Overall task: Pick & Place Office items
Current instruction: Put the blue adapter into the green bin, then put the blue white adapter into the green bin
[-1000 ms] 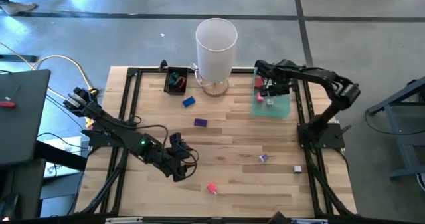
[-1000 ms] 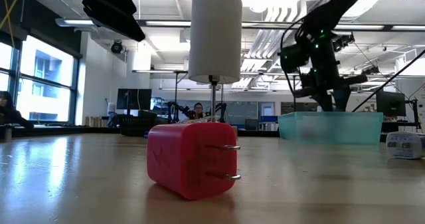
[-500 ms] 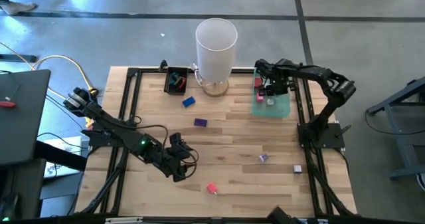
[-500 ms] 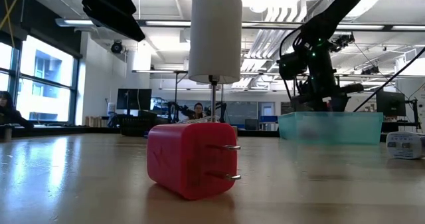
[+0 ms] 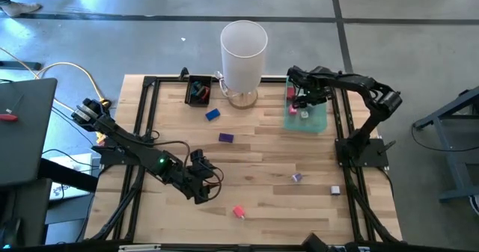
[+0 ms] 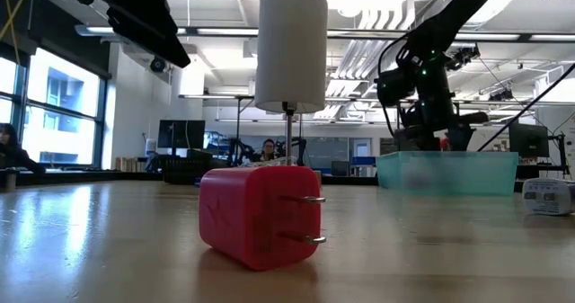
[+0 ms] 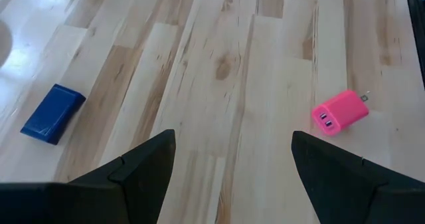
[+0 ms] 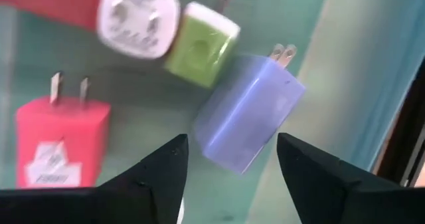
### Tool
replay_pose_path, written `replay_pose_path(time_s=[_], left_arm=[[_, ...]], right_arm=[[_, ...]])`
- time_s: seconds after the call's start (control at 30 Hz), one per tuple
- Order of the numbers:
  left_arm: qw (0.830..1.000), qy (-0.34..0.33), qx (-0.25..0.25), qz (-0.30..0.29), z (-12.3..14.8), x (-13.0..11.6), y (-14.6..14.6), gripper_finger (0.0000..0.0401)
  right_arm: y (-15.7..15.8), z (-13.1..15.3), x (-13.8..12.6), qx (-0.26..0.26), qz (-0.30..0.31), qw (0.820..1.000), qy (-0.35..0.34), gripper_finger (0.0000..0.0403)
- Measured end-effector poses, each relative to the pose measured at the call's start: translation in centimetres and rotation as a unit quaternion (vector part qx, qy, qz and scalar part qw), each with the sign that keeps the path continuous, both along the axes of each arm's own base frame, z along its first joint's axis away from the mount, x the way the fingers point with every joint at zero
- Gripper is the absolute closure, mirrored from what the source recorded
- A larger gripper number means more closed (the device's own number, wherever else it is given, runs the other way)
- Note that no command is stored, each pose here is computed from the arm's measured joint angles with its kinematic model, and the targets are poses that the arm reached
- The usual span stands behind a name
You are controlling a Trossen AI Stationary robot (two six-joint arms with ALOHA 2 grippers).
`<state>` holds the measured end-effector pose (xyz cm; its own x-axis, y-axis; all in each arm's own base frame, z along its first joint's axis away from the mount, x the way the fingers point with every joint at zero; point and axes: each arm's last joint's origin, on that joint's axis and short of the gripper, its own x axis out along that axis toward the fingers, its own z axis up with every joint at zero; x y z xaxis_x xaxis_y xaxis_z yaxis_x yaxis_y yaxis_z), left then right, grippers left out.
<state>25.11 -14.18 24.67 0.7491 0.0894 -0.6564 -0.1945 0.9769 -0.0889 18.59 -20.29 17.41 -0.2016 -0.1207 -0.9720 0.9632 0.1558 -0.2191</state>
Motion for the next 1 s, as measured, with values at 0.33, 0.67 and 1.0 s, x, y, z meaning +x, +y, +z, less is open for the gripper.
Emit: replay_pose_path(time_s=[0.33,0.67,1.0], left_arm=[[1.000,0.000,0.000,0.000,0.0,0.0,0.0,0.0107],[1.000,0.000,0.000,0.000,0.0,0.0,0.0,0.0107],[1.000,-0.001,-0.015,0.005,0.0,-0.2,-0.4,0.0107]], right_arm=[[2.8,5.0,0.1,-0.124,0.081,0.989,-0.001,0.0188],[10.9,9.8,1.7,-0.125,0.251,0.948,-0.150,0.0188],[18.6,10.0,4.0,0.001,0.338,0.906,-0.253,0.0188]])
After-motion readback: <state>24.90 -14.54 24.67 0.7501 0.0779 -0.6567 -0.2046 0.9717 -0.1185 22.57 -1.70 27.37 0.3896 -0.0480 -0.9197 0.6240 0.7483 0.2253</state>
